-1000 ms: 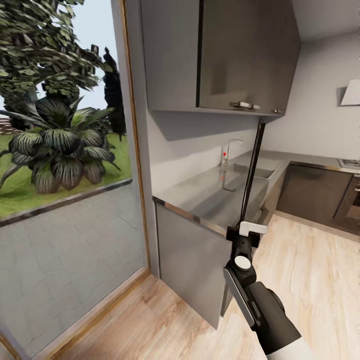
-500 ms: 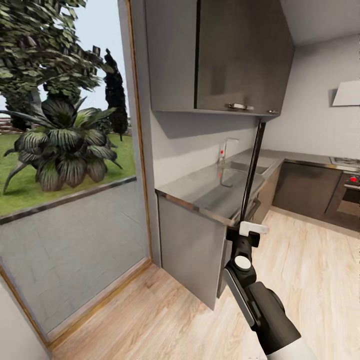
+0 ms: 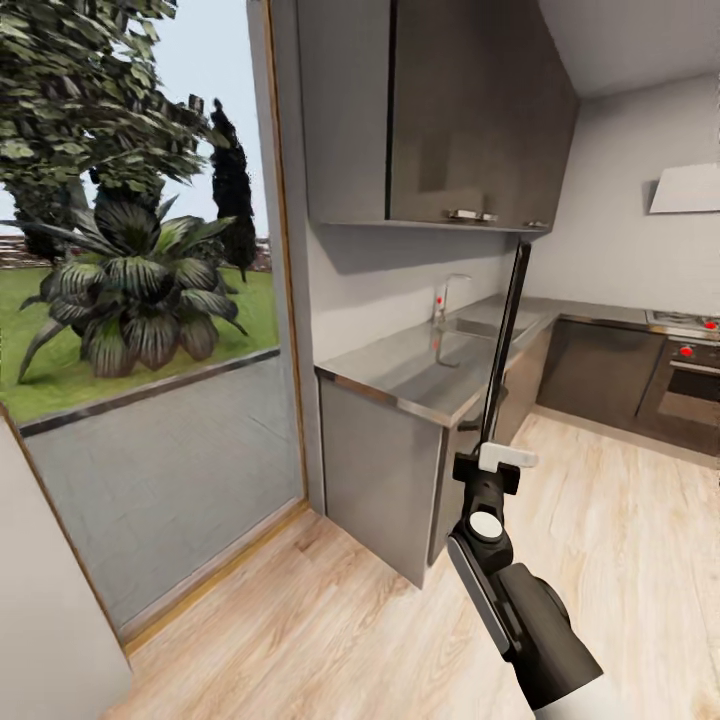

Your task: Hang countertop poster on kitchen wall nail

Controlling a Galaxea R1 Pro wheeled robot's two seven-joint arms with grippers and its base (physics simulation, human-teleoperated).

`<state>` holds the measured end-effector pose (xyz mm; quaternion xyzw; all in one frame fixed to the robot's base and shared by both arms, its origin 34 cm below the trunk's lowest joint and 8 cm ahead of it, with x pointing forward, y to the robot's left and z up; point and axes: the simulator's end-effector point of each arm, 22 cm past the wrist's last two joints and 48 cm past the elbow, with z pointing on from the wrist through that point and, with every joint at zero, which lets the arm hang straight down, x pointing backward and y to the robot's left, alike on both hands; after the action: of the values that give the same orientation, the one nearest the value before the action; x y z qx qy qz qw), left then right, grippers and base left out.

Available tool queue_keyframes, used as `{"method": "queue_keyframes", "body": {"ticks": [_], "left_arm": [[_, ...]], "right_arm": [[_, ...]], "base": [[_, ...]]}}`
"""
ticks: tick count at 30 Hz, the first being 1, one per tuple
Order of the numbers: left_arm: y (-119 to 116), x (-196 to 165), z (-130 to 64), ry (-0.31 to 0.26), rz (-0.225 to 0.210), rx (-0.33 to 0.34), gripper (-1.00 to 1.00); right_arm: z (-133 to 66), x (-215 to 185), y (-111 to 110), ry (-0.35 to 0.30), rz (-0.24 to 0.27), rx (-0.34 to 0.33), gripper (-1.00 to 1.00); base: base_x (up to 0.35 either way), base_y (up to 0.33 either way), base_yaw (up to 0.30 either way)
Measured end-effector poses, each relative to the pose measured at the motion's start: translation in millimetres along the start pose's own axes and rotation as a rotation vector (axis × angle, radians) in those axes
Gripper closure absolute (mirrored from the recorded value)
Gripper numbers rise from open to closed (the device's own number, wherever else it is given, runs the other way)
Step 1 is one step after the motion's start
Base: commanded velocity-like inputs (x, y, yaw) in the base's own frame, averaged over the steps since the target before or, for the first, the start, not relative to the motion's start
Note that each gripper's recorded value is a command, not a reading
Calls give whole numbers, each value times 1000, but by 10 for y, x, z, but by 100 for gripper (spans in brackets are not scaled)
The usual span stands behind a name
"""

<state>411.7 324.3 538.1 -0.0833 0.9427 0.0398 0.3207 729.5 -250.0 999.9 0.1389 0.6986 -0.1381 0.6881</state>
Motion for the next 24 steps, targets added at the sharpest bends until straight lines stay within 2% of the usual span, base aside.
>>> {"method": "queue_keyframes", "body": {"ticks": [6, 8, 11, 12, 15, 19, 22, 24], "left_arm": [[5, -2, -1, 0, 0, 0, -100], [4, -2, -2, 0, 0, 1, -100], [2, 3, -2, 1, -1, 1, -100], [3, 4, -2, 1, -2, 1, -100], [-3, 9, -3, 2, -2, 2, -100], [-7, 12, -3, 2, -2, 2, -100], [-9, 14, -3, 3, -2, 3, -100], [-9, 16, -3, 3, -2, 3, -100]], "right_arm": [[9, 20, -37, 0, -6, 3, 100], [-43, 207, -131, 18, -21, 7, 100], [-131, 376, -258, 3, -11, 15, 100], [-193, 512, -371, -1, -10, 22, 100], [-313, 760, -504, 19, -27, 27, 100], [-440, 962, -602, 34, -39, 29, 100], [-734, 1409, -851, 67, -69, 23, 100], [-823, 1564, -937, 74, -95, -10, 100]], "base": [[-270, 0, 0], [-60, 0, 0], [-28, 0, 0], [-12, 0, 0], [-7, 0, 0], [-3, 0, 0], [0, 0, 0], [0, 0, 0]]}}
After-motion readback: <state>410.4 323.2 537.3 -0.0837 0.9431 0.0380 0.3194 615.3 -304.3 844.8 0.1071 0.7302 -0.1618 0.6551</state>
